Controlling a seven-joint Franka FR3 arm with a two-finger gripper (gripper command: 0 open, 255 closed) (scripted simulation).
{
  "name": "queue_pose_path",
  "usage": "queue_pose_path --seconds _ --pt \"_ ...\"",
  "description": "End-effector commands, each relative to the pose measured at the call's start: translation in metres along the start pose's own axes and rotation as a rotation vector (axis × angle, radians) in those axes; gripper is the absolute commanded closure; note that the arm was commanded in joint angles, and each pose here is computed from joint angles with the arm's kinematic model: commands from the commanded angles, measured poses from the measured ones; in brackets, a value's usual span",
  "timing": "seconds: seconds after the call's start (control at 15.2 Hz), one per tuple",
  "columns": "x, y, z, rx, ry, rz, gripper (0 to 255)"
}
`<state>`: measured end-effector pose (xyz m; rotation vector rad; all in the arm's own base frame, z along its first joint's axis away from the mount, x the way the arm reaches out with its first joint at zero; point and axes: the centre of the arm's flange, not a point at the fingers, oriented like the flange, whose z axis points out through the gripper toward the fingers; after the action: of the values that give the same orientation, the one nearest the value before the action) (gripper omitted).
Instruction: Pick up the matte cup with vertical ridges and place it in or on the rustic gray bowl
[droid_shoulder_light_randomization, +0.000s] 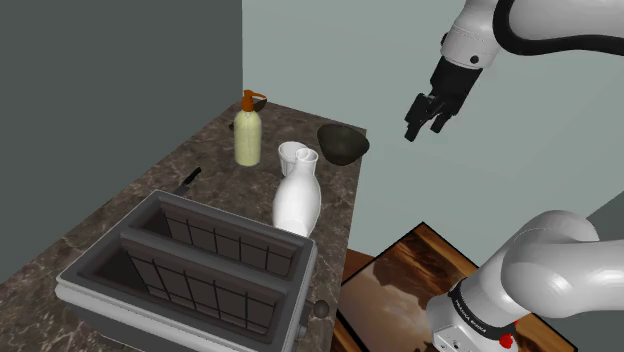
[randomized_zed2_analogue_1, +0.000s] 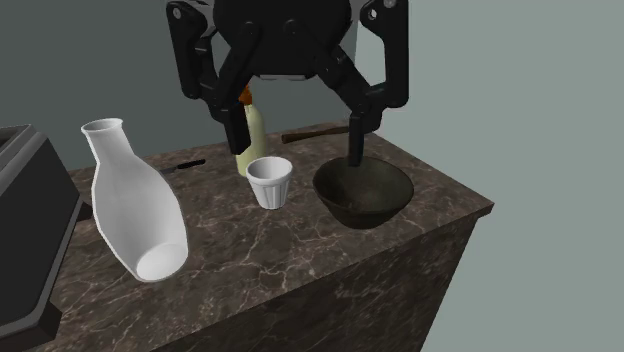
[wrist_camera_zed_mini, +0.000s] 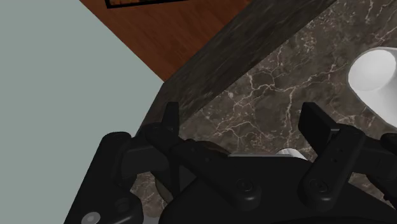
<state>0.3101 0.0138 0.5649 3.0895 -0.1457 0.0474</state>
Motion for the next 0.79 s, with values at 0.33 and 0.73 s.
queue_pose_path --seconds 0.33,0.73 --pt "0.048 -0.041 0.026 -0.013 -0.010 0.002 0" --pt "0.106 -0.089 0.060 -0.029 -0.021 0.005 0"
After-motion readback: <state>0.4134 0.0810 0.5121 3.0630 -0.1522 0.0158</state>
